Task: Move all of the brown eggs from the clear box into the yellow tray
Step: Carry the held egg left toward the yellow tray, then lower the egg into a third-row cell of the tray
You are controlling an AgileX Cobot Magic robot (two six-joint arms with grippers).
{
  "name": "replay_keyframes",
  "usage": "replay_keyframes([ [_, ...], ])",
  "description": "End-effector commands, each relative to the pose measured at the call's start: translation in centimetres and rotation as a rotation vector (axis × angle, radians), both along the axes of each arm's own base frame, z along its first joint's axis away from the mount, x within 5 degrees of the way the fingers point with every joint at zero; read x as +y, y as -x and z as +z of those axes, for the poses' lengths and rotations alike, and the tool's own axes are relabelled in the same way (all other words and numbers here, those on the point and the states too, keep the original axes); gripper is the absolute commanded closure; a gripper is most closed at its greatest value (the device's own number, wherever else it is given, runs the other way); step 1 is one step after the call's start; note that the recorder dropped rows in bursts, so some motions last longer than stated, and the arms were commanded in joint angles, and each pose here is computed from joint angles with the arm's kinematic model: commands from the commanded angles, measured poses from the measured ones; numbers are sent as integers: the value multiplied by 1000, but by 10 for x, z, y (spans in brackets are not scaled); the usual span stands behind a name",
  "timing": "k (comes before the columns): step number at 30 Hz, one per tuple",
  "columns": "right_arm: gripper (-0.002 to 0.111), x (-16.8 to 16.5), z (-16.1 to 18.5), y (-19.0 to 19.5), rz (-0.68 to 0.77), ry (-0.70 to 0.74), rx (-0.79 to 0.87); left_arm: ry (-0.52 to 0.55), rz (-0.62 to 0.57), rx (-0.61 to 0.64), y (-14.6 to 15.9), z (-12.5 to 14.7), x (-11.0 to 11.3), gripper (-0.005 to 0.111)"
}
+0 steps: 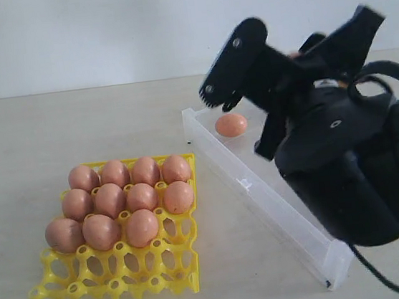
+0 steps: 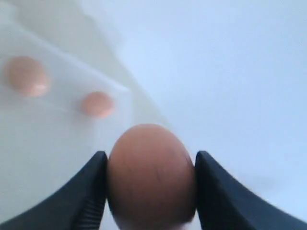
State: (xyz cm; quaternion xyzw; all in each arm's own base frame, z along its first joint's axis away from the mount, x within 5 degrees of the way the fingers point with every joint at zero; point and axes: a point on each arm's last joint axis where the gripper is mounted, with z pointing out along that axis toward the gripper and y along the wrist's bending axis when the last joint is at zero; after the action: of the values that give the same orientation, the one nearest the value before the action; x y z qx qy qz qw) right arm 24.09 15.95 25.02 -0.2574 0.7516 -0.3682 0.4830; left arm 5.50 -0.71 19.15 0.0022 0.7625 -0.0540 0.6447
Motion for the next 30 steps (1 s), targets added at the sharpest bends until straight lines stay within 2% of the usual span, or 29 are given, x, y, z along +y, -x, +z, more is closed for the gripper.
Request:
replay_keyframes([
  [1,109,-10,45,-13,55,-59,-413,11,-1,-4,0,-1,0,103],
  [2,109,-12,53,-17,93,-149,-511,11,-1,-4,0,-1,0,103],
  [4,109,-13,69,-22,210,-455,-705,11,-1,-4,0,-1,0,103],
  [6,109,-18,82,-23,316,-913,-815,11,-2,-2,0,-1,0,103],
  [7,109,-18,84,-25,372,-1134,-775,11,-2,0,0,-1,0,103],
  [9,109,-14,82,-31,488,-1377,-603,11,-2,0,0,-1,0,103],
  [10,109,-9,81,-32,583,-1407,-494,11,-2,0,0,-1,0,103],
  [13,109,9,72,-24,911,-1357,-171,11,-2,0,0,-1,0,103],
  [14,109,15,67,-20,980,-1378,-56,11,-2,0,0,-1,0,103],
  [17,109,31,41,-7,1111,-1289,277,11,-2,0,0,-1,0,103],
  [20,109,39,10,-9,1081,-1278,463,11,-2,-2,0,-1,0,103],
  [26,109,52,-45,-24,1057,-1383,597,11,-2,-2,0,-1,0,103],
  [30,109,54,-75,-33,976,-1385,625,11,-1,-3,0,-1,0,103],
])
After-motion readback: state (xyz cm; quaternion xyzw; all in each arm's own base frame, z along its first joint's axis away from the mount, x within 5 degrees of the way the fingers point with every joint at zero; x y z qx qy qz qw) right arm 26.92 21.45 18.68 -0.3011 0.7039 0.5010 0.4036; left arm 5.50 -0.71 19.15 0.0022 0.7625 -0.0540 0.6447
